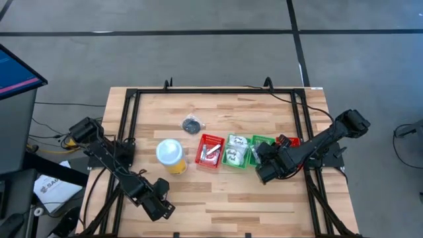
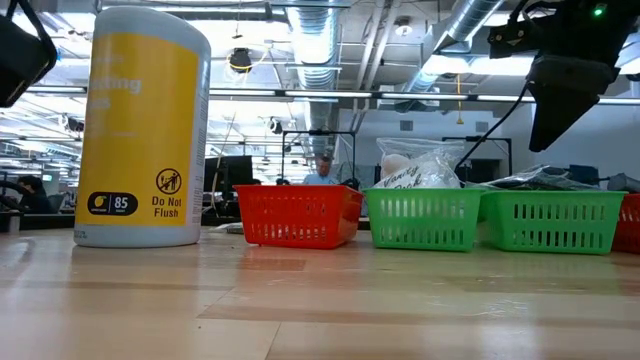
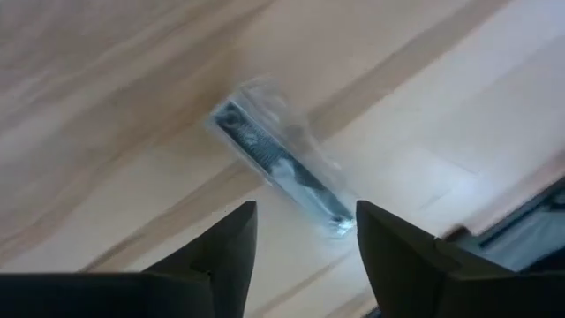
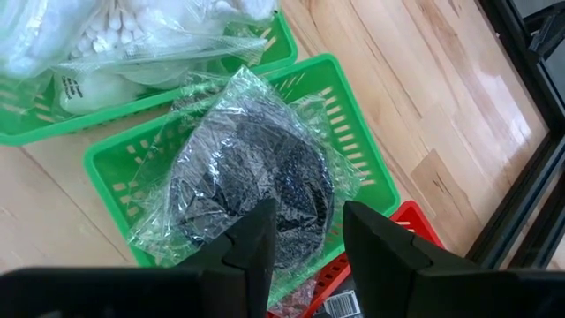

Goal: Pick & Place Travel size toiletries
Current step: Put the nail cutter into the left red bin, then put the black hairbrush into the right green bin

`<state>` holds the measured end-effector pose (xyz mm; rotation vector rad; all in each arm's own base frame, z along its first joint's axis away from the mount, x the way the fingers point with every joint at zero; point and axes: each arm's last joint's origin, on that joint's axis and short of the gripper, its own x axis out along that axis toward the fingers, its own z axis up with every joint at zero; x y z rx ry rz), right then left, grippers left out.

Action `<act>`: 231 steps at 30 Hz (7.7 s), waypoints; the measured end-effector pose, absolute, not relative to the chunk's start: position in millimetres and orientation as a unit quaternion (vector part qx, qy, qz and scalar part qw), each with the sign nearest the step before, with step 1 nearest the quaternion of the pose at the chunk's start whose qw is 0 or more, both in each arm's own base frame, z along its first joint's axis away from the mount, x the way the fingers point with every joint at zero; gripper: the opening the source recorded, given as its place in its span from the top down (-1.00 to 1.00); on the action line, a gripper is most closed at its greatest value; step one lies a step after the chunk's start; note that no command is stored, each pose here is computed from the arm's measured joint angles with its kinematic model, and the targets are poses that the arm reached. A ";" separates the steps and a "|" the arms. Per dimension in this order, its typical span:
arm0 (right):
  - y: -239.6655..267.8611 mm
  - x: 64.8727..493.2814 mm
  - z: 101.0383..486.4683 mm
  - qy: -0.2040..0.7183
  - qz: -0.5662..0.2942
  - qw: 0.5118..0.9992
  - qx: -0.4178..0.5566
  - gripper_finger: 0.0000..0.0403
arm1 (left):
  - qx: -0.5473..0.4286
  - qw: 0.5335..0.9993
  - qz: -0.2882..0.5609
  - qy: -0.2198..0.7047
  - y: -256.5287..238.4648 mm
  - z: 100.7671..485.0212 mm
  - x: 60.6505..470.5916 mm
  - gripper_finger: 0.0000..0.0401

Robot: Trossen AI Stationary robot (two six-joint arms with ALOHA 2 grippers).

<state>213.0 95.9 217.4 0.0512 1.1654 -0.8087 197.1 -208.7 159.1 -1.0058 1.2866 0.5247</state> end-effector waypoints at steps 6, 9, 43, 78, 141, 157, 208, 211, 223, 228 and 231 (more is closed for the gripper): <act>95.9 213.0 217.4 0.535 -0.371 0.759 0.023 0.39 | -0.450 0.663 0.234 0.551 -208.5 159.1 199.7 0.03; 95.9 213.0 217.4 0.535 -0.371 0.759 0.024 0.39 | -0.452 0.661 0.239 0.549 -208.7 153.7 203.6 0.01; 96.5 214.5 217.2 0.531 -0.369 0.762 0.030 0.39 | -0.424 0.631 0.257 0.596 -208.8 128.3 209.1 0.81; 95.5 215.1 217.2 0.531 -0.370 0.762 0.031 0.39 | -0.390 0.796 0.062 0.459 -220.7 205.7 252.6 0.81; 94.3 215.8 217.6 0.523 -0.374 0.766 0.021 0.39 | -0.204 0.881 0.076 0.419 32.1 256.5 348.5 0.80; 94.4 216.0 217.6 0.526 -0.368 0.767 0.012 0.39 | -0.194 0.884 0.083 0.417 42.0 256.5 347.4 0.72; 96.4 221.6 217.2 0.518 -0.347 0.782 0.014 0.39 | -0.203 0.849 0.244 0.422 196.0 258.1 276.2 0.55; 93.8 223.4 217.2 0.515 -0.351 0.782 0.018 0.39 | -0.209 0.844 0.250 0.426 201.8 253.7 273.1 0.55; 82.6 228.6 217.3 0.511 -0.370 0.775 0.032 0.39 | -0.244 0.818 0.226 0.469 202.5 196.3 253.5 0.55; 84.1 232.9 217.5 0.503 -0.352 0.789 0.019 0.39 | -0.246 0.817 0.225 0.470 198.3 180.7 248.7 0.55; 85.7 236.6 217.6 0.498 -0.335 0.800 0.013 0.39 | -0.247 0.818 0.224 0.469 196.7 175.2 247.0 0.55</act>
